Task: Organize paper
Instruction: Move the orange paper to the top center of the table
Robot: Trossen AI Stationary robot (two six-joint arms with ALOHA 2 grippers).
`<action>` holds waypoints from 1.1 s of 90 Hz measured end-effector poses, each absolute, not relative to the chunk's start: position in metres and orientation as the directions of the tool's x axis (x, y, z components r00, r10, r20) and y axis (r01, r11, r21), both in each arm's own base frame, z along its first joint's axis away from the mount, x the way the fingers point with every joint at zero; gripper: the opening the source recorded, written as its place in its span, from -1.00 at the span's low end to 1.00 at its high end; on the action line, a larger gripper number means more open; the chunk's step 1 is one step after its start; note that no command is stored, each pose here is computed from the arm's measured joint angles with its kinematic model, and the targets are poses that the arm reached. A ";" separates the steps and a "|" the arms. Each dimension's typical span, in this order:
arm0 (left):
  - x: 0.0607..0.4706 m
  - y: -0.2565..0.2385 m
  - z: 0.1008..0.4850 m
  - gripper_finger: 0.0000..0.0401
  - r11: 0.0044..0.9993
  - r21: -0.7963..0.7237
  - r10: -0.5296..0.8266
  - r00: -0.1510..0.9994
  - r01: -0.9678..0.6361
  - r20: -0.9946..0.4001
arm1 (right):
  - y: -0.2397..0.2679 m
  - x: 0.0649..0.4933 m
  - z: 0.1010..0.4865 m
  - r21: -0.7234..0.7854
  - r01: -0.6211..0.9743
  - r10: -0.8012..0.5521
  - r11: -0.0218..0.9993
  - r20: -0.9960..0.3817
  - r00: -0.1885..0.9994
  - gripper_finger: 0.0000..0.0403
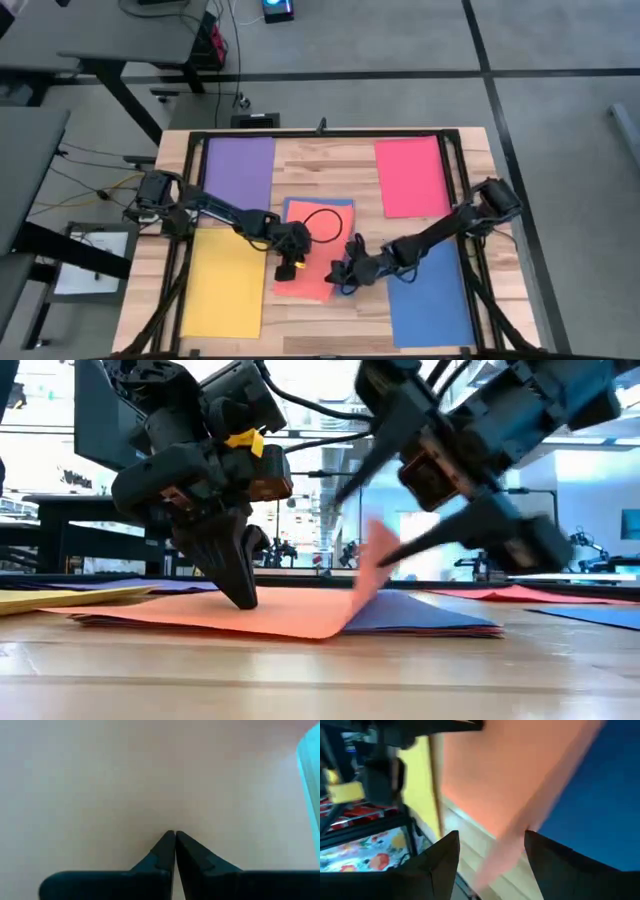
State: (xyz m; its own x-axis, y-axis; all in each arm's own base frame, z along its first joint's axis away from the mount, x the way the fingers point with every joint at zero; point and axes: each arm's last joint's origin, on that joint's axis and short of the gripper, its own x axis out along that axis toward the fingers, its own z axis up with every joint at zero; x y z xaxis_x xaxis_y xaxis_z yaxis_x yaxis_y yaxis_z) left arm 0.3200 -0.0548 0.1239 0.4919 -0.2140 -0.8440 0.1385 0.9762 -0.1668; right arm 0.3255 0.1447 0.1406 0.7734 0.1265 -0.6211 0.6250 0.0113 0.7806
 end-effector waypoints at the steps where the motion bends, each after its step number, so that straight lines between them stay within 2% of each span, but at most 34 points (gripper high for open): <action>1: 0.320 -0.055 0.124 -1.00 0.976 -0.167 -0.214 0.492 0.139 -0.844 | 0.145 0.325 0.140 0.775 0.632 0.122 0.009 -0.628 0.768 0.05; 22: 0.321 -0.055 0.124 -1.00 0.976 -0.162 -0.215 0.498 0.148 -0.840 | 0.135 0.324 0.136 0.740 0.673 0.056 -0.022 -0.671 0.740 0.06; 45: 0.321 -0.055 0.124 -1.00 0.976 -0.162 -0.215 0.500 0.148 -0.839 | 0.104 0.334 0.134 0.727 0.684 -0.028 0.061 -0.684 0.729 0.01; 55: 0.321 -0.055 0.124 -1.00 0.976 -0.162 -0.215 0.501 0.149 -0.838 | 0.099 0.335 0.133 0.715 0.693 -0.001 0.095 -0.696 0.718 -0.20; 67: 0.319 -0.052 0.131 -1.00 0.979 -0.154 -0.201 0.487 0.135 -0.850 | 0.100 0.335 0.134 0.707 0.687 0.046 0.167 -0.702 0.711 -0.79; 71: 0.318 -0.049 0.137 -1.00 0.982 -0.145 -0.187 0.463 0.125 -0.867 | 0.102 0.334 0.136 0.707 0.679 0.062 0.195 -0.700 0.711 -0.91; 85: 0.316 -0.040 0.171 -1.00 0.987 -0.096 -0.142 0.419 0.128 -0.897 | 0.102 0.324 0.162 0.721 0.648 0.076 0.245 -0.681 0.729 -0.99; 99: 0.313 -0.027 0.209 -1.00 0.994 0.027 -0.028 0.478 0.108 -0.878 | 0.081 0.302 0.195 0.658 0.687 0.013 0.310 -0.725 0.689 -1.00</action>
